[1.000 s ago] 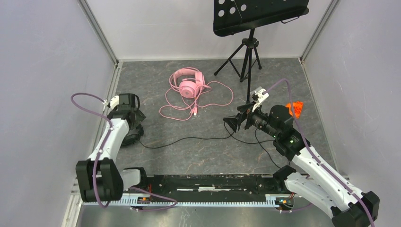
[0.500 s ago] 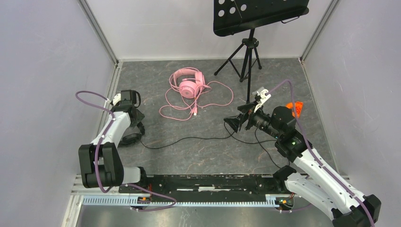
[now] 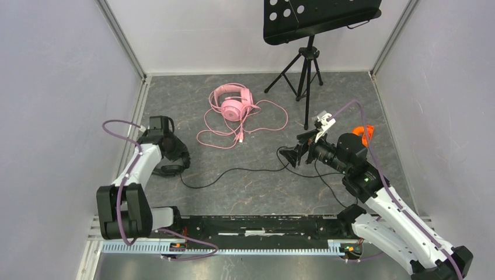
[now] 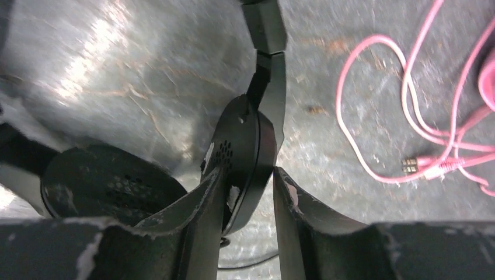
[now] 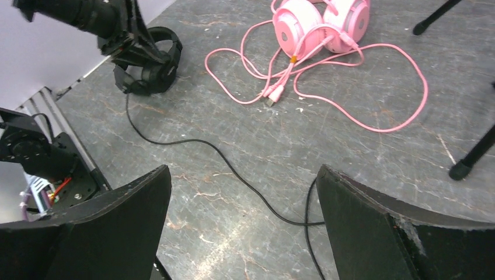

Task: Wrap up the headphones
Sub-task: Move the headphones to the center of the board.

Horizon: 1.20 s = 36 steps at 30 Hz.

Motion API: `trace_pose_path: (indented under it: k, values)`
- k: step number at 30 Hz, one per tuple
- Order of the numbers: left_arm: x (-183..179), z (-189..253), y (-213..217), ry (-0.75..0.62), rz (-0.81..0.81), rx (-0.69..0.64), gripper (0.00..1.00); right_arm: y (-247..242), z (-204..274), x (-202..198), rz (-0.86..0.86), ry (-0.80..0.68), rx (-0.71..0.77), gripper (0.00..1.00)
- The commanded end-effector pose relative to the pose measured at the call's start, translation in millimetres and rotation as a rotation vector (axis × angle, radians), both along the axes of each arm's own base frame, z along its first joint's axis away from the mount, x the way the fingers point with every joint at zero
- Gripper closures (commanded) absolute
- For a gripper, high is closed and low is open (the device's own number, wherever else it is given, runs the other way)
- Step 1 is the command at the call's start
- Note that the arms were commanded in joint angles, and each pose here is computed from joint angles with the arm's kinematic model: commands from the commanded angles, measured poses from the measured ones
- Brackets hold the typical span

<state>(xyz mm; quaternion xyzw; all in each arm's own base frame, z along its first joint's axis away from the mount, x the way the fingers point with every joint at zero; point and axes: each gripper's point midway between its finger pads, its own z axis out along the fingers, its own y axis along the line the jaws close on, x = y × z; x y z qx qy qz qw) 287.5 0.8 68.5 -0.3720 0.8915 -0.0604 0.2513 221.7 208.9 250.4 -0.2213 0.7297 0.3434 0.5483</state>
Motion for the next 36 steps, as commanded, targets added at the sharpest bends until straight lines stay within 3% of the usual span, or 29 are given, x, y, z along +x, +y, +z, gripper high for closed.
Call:
trace_pose_path:
  k: [1,8,13,16,20,22,25,29,31,33,36]
  values:
    - [-5.9,23.3,-44.2,-0.105,-0.070,-0.174,0.58,-17.9,22.2,6.5,-0.086,-0.081,-0.044,0.02]
    - [-15.2,42.4,-87.1,-0.195,-0.106,-0.313,0.59,-14.5,9.1,4.0,-0.089,-0.021,0.000,0.02]
    - [-11.2,55.4,-104.0,-0.247,-0.177,-0.363,0.46,-7.7,-2.9,9.1,-0.110,0.073,0.045,0.05]
    - [-7.3,75.3,-88.5,-0.276,-0.196,-0.249,0.36,0.0,-8.2,13.6,-0.129,0.138,0.118,0.07]
    - [-8.3,92.2,-16.8,-0.222,-0.036,0.117,0.21,13.1,-10.2,18.4,-0.138,0.188,0.179,0.09]
    - [-13.7,94.6,10.4,-0.173,0.029,0.233,0.16,19.2,-10.6,18.1,-0.125,0.194,0.178,0.09]
    - [-15.5,90.1,41.5,-0.125,0.123,0.335,0.13,21.6,-13.9,17.5,-0.125,0.190,0.173,0.09]
    - [-1.8,72.3,64.5,-0.067,0.189,0.338,0.15,19.1,-20.6,18.0,-0.141,0.190,0.163,0.10]
    - [16.0,67.4,72.8,-0.055,0.141,0.350,0.14,18.3,-22.7,18.3,-0.139,0.184,0.144,0.10]
    - [41.8,67.5,64.3,-0.052,-0.092,0.352,0.14,18.9,-22.5,17.8,-0.128,0.173,0.130,0.09]
    - [53.5,58.0,67.1,0.049,-0.229,0.382,0.15,19.0,-20.9,16.9,-0.114,0.152,0.121,0.09]
